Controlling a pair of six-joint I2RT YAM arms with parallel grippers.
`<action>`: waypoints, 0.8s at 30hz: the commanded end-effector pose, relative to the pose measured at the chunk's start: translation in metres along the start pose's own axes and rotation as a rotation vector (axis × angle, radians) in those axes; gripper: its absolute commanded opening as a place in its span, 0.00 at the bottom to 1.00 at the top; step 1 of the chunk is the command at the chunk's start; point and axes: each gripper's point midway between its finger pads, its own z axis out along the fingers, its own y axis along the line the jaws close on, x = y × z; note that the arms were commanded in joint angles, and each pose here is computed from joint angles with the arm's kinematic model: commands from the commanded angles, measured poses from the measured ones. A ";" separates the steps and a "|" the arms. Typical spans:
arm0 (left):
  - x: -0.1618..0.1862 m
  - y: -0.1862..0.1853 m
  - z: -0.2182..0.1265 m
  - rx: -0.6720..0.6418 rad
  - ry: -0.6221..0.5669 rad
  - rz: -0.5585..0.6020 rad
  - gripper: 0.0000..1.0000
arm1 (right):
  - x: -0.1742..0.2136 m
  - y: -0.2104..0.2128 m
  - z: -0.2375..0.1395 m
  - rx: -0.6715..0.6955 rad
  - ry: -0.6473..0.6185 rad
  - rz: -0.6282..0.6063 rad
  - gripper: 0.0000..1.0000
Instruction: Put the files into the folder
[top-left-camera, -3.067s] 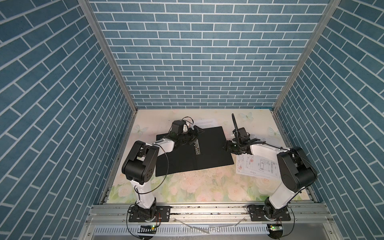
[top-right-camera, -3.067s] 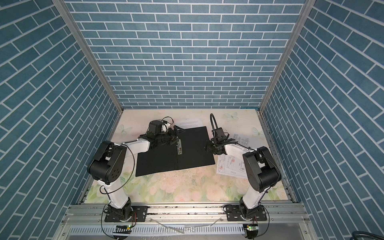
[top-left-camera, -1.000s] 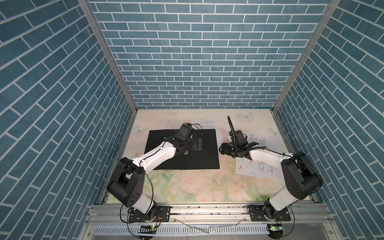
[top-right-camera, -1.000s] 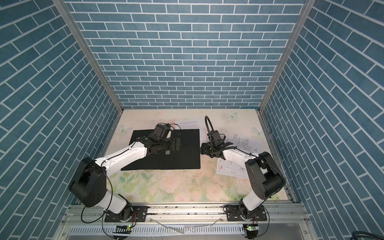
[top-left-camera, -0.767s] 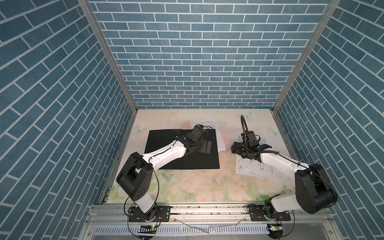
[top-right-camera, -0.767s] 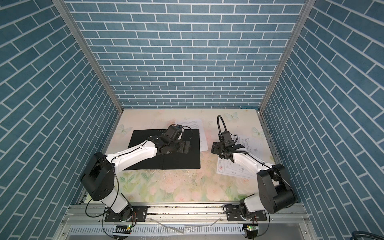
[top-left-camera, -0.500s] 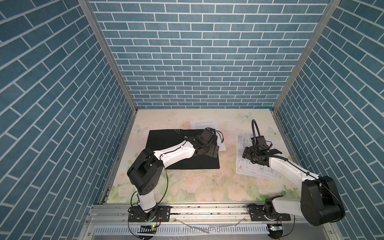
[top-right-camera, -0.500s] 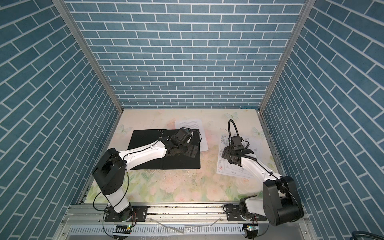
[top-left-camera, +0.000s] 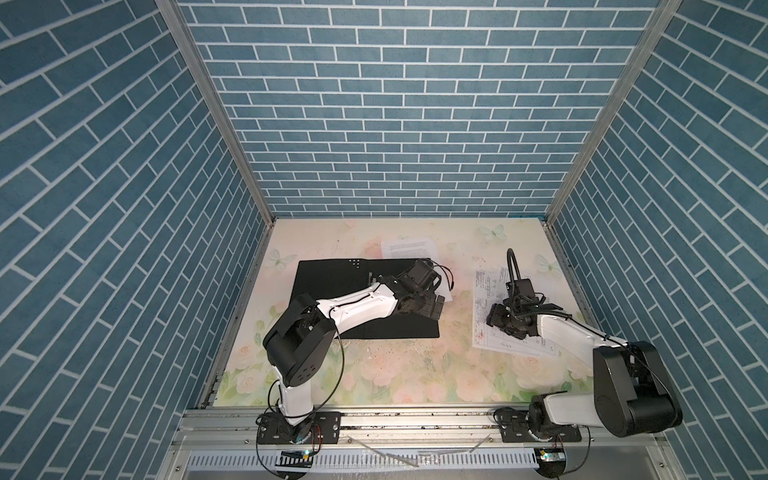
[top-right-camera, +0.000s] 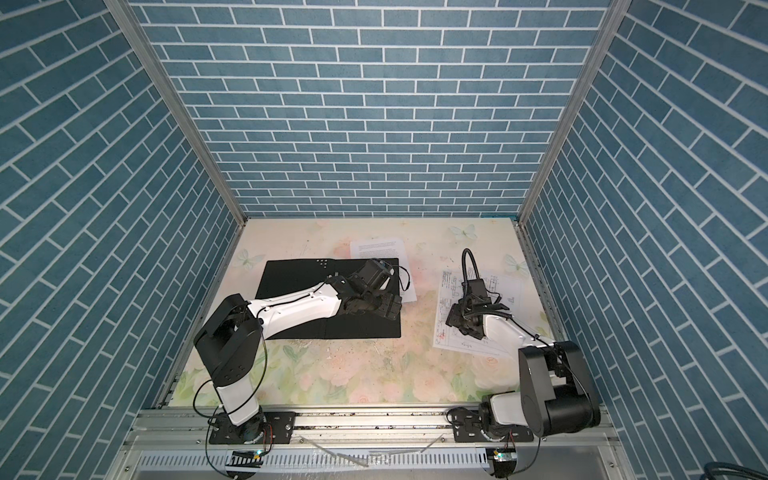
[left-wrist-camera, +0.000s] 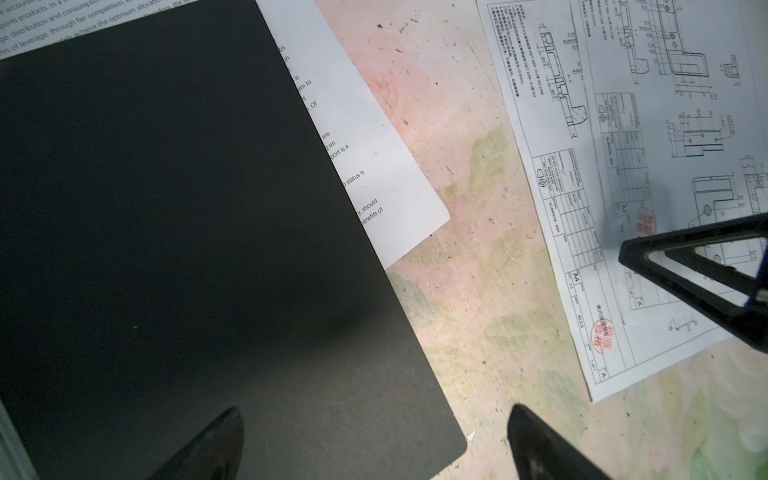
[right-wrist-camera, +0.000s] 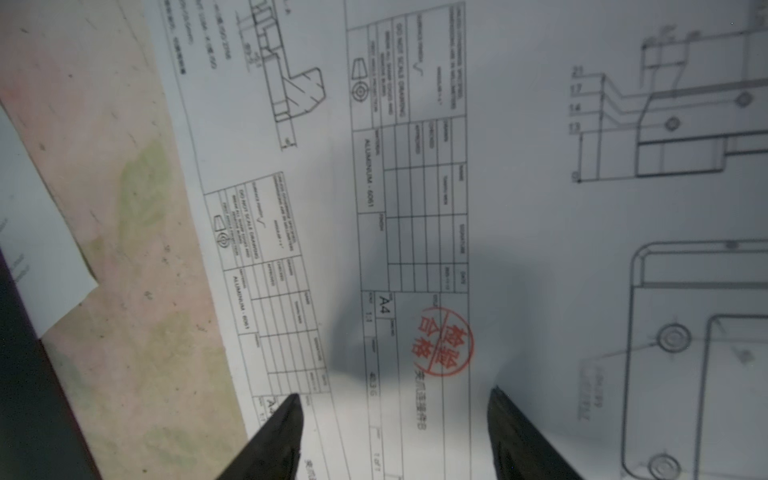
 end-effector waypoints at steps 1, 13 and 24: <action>0.004 0.006 0.002 -0.005 0.005 -0.018 1.00 | 0.012 0.013 0.010 -0.072 0.057 -0.016 0.67; -0.007 0.016 0.006 0.000 0.001 -0.093 1.00 | -0.009 0.018 -0.007 -0.032 -0.003 -0.051 0.67; -0.005 0.037 0.001 -0.014 -0.012 -0.167 1.00 | -0.047 0.107 -0.012 -0.183 -0.051 -0.127 0.67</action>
